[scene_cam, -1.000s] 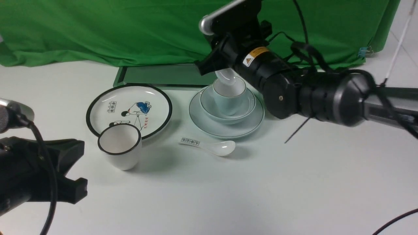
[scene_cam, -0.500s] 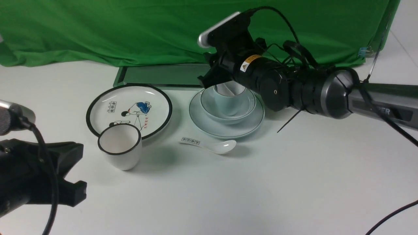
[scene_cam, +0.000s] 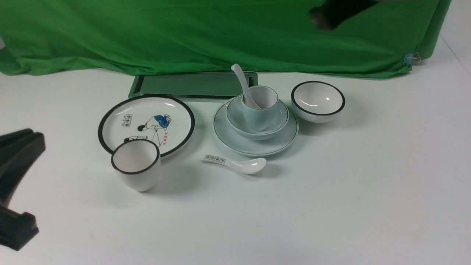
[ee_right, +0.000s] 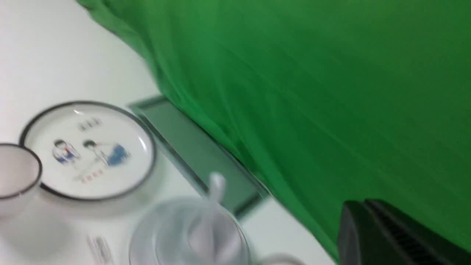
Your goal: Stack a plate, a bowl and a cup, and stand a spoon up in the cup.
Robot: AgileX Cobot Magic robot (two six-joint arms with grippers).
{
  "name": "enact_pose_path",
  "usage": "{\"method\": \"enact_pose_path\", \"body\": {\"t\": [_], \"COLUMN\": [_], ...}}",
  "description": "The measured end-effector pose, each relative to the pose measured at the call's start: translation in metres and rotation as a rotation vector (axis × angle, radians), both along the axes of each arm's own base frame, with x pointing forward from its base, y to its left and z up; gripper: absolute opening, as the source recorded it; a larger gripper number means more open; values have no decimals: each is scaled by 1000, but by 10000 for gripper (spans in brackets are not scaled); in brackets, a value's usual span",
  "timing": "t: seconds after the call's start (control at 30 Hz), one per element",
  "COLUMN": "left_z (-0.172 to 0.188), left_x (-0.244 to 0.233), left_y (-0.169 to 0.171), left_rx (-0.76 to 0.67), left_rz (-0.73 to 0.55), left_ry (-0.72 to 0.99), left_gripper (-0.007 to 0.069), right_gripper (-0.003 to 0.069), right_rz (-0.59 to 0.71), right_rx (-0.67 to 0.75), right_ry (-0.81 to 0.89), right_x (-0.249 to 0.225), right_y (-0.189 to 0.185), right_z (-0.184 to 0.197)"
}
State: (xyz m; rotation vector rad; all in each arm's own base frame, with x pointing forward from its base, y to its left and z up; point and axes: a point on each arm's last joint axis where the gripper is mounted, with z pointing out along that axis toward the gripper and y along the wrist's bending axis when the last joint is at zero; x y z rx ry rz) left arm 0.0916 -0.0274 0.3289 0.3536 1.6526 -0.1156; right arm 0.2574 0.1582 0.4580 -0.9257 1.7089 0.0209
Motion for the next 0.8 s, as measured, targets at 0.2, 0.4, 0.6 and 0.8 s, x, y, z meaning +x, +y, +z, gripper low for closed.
{"method": "enact_pose_path", "body": {"t": [0.2, 0.4, 0.6, 0.8], "left_z": [2, 2, 2, 2], "left_x": [-3, -3, -3, -3], "left_y": [1, 1, 1, 1], "left_rx": [-13, -5, -4, -5], "left_rz": [-2, 0, 0, 1], "left_ry": [-22, -22, -21, -19], "left_gripper": [-8, -8, -8, -8], "right_gripper": [12, 12, 12, 20], "right_rz": [-159, -77, 56, 91], "right_rx": [74, 169, 316, 332], "right_ry": [132, 52, -157, -113], "right_x": [-73, -133, -166, -181], "right_y": [-55, -83, -95, -100], "right_z": [-15, -93, -177, -248]}}
